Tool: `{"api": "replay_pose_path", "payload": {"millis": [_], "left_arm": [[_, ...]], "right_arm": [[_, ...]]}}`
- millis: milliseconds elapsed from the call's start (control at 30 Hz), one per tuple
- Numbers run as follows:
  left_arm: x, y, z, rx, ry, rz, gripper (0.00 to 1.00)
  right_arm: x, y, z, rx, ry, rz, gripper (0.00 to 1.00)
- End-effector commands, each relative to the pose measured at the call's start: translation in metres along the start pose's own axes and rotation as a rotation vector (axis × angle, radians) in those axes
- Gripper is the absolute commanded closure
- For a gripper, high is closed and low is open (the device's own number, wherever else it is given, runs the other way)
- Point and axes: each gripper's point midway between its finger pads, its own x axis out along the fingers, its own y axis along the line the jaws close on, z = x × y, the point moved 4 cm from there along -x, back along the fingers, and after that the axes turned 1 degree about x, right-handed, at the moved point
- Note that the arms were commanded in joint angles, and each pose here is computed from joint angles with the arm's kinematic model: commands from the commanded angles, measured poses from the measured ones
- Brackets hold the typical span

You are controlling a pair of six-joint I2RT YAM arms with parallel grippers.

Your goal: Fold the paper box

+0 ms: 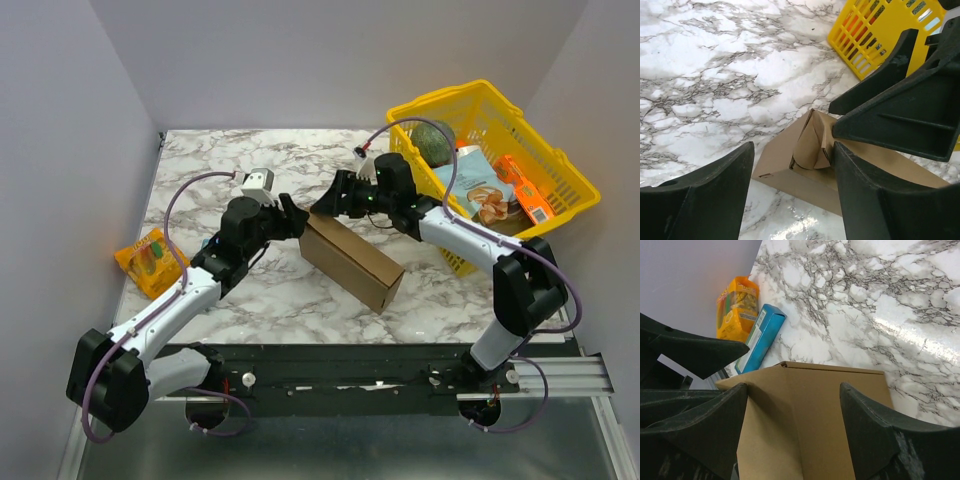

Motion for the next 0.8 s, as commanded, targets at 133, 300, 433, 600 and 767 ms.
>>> {"api": "replay_pose_path", "payload": {"millis": [133, 300, 433, 600, 767], "left_arm": [[0.002, 0.023, -0.042, -0.077, 0.181, 0.055, 0.25], [0.012, 0.02, -0.044, -0.102, 0.196, 0.028, 0.27], [0.012, 0.026, -0.063, -0.133, 0.239, 0.028, 0.32], [0.009, 0.029, -0.093, -0.197, 0.301, 0.004, 0.46], [0.004, 0.039, -0.124, -0.244, 0.367, 0.027, 0.57]], "right_arm": [[-0.006, -0.023, -0.021, -0.011, 0.048, -0.111, 0.21], [-0.009, -0.023, -0.02, -0.018, 0.04, -0.122, 0.22], [-0.011, -0.023, -0.02, -0.029, 0.035, -0.125, 0.22], [-0.012, -0.024, -0.022, -0.035, 0.038, -0.131, 0.23], [-0.011, -0.026, -0.023, -0.042, 0.045, -0.135, 0.23]]}}
